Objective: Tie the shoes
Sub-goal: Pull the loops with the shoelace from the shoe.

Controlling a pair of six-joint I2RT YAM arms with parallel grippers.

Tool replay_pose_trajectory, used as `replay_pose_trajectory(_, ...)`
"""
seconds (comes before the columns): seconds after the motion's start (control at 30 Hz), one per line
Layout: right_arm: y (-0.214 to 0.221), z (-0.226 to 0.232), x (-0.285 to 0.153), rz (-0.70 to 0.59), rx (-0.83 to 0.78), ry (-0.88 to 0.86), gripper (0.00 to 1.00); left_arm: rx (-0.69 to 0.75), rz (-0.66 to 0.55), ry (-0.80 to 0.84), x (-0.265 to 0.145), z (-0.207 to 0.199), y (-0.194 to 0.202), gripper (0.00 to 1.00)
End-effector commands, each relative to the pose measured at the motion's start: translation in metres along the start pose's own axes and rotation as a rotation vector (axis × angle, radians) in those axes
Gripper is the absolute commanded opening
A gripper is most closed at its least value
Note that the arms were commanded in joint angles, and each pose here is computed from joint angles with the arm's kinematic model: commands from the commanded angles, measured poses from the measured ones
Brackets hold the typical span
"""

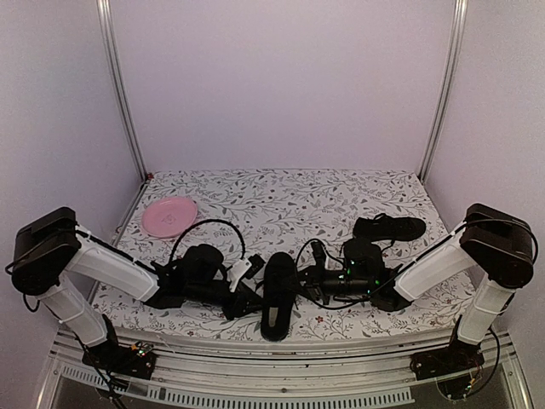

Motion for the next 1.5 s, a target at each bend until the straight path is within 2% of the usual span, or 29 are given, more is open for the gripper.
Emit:
replay_pose_trajectory(0.0,-0.002,0.018,-0.002,-0.02,-0.032,-0.035,0.02,0.011,-0.017,0.003,0.006,-0.002,-0.009,0.12)
replay_pose_trajectory(0.2,-0.007,0.016,-0.003,-0.054,-0.064,0.004,0.02,-0.016,-0.013,-0.051,0.002,0.005,-0.007,0.0)
replay_pose_trajectory(0.87,-0.065,-0.019,-0.02,-0.291,-0.204,0.228,0.02,-0.094,0.054,-0.137,-0.009,0.014,0.017,0.0)
replay_pose_trajectory(1.23,-0.079,-0.043,-0.035,-0.393,-0.207,0.374,0.02,-0.143,0.096,-0.217,-0.021,0.021,0.037,0.0)
replay_pose_trajectory(1.47,-0.083,-0.052,-0.041,-0.42,-0.197,0.41,0.02,-0.178,0.099,-0.253,-0.03,0.026,0.045,0.0)
Point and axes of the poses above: each gripper's point midway between its finger pads, its own x axis out along the fingers, its own z axis along the line the jaws close on, y = z × x, the point moved 3 cm from there along -x, back along the fingers, and after that the axes turned 15 degrees about x, right-handed, at the moved point
